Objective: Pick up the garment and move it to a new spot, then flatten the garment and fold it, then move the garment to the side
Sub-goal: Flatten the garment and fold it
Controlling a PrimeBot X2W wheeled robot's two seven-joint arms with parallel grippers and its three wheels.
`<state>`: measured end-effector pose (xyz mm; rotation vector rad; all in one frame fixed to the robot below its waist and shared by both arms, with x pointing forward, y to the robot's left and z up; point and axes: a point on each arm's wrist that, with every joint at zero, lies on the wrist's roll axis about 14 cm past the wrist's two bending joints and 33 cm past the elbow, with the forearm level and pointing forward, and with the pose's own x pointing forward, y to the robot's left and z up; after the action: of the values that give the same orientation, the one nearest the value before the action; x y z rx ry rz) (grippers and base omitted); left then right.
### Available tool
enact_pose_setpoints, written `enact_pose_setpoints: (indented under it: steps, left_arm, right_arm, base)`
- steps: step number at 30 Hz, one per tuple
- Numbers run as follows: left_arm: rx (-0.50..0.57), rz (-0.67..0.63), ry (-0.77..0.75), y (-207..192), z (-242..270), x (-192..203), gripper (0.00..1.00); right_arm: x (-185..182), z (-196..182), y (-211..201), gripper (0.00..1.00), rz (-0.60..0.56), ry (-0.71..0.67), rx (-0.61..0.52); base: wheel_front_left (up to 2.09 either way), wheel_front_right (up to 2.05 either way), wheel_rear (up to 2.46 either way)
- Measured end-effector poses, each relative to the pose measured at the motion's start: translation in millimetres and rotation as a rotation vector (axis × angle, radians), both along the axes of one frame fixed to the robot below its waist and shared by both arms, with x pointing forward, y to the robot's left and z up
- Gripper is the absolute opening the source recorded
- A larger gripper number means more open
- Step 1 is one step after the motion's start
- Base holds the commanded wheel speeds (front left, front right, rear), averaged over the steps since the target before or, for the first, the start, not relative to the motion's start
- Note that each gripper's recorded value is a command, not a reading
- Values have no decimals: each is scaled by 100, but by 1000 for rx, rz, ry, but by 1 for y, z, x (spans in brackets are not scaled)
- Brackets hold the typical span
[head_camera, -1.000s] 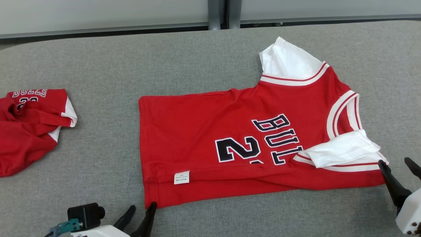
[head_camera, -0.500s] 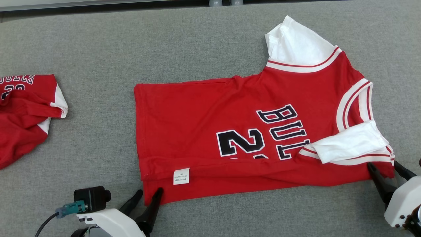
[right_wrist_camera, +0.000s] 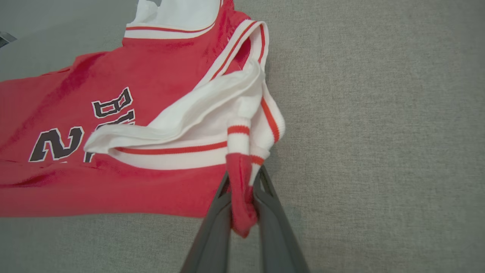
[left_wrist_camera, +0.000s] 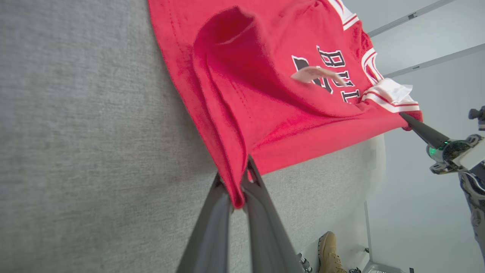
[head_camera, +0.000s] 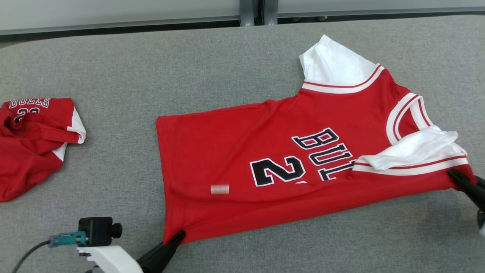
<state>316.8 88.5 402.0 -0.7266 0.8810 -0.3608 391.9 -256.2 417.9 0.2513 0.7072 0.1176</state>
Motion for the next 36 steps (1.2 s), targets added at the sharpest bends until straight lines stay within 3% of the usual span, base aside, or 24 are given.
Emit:
enact_pose_setpoints:
  steps: [6, 14, 15, 16, 17, 18, 21, 24, 29, 36]
  left_arm:
    - [8, -53, -30, 12, 26, -7, 0]
    - [-3, -52, 95, 5, 3, -41, 0]
    - [-4, -56, 115, 3, -2, -47, 0]
    - [8, -56, 126, 3, -7, -51, 0]
    - [21, -39, 124, 5, -10, -51, 45]
    - [34, -19, 117, 7, -12, -50, 100]
    - [77, 27, 82, 14, -14, -44, 100]
    - [218, 48, 40, 37, -19, -40, 100]
    - [326, 114, -120, 60, 0, 11, 100]
    - [370, 5, -242, 42, 2, 102, 100]
  right_arm:
    - [-16, 15, -17, 0, 68, 109, -40]
    - [-62, -19, -15, 0, 80, 287, -31]
    - [-67, -24, -12, 10, 80, 299, -25]
    - [-70, -28, -10, 85, 82, 298, -31]
    - [-70, -28, -10, 100, 77, 285, -42]
    - [-69, -28, -13, 100, 66, 269, -51]
    - [-61, -18, -23, 100, 39, 204, -92]
    - [-38, 16, -33, 100, 28, 74, -128]
    - [21, 68, -23, 100, 101, -118, -191]
    - [109, 56, 26, 100, 275, -121, -266]
  base:
    - [0, 0, 0]
    - [0, 0, 0]
    - [0, 0, 0]
    - [0, 0, 0]
    - [0, 0, 0]
    - [0, 0, 0]
    - [0, 0, 0]
    - [0, 0, 0]
    - [0, 0, 0]
    - [0, 0, 0]
